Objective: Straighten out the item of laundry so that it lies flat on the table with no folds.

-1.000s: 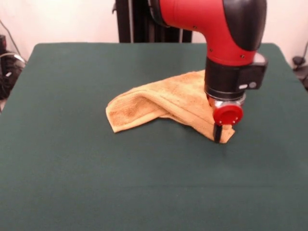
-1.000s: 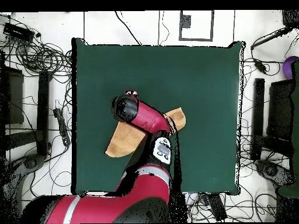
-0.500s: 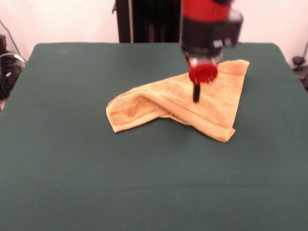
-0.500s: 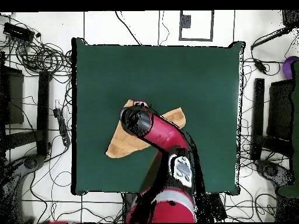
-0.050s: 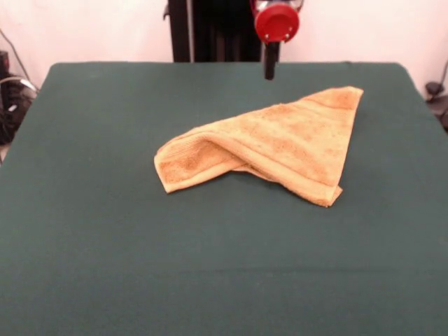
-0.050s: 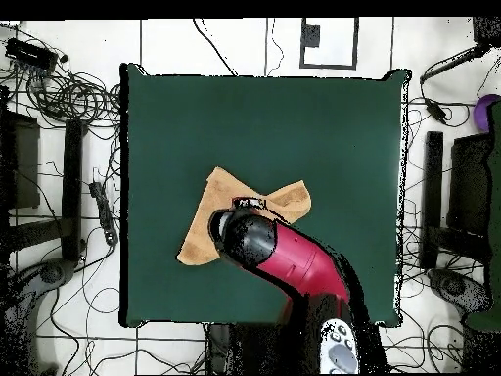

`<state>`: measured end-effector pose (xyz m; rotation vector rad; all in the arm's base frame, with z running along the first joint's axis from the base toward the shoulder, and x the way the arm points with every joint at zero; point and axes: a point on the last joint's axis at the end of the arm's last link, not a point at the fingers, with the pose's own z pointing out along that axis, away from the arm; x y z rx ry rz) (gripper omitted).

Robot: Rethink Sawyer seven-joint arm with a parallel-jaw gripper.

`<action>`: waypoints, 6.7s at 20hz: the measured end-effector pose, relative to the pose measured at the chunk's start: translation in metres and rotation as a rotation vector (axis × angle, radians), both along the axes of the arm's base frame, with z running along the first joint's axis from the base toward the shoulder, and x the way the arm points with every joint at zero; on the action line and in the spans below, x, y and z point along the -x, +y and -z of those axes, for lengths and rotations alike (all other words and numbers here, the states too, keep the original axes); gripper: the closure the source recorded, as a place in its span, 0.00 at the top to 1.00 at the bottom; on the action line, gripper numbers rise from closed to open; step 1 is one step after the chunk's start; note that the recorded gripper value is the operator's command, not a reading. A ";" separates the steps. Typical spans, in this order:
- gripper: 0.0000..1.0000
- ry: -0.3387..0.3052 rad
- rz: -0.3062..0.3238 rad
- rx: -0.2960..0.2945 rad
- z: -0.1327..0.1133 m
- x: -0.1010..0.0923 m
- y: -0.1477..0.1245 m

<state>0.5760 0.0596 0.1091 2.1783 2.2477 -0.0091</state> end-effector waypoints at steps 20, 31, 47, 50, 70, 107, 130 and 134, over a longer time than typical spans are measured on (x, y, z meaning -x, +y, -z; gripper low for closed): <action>1.00 -0.219 -0.111 0.123 0.067 -0.076 0.012; 1.00 -0.173 -0.116 0.142 0.109 -0.061 0.045; 1.00 -0.173 -0.041 0.039 0.051 -0.087 0.039; 1.00 -0.197 -0.019 0.075 0.062 -0.097 -0.003; 1.00 -0.168 -0.137 0.072 0.138 -0.115 0.100; 1.00 -0.089 -0.140 -0.007 0.108 -0.118 0.116; 1.00 -0.084 -0.093 -0.029 0.075 -0.115 0.093; 1.00 -0.068 -0.085 -0.039 0.080 -0.109 0.092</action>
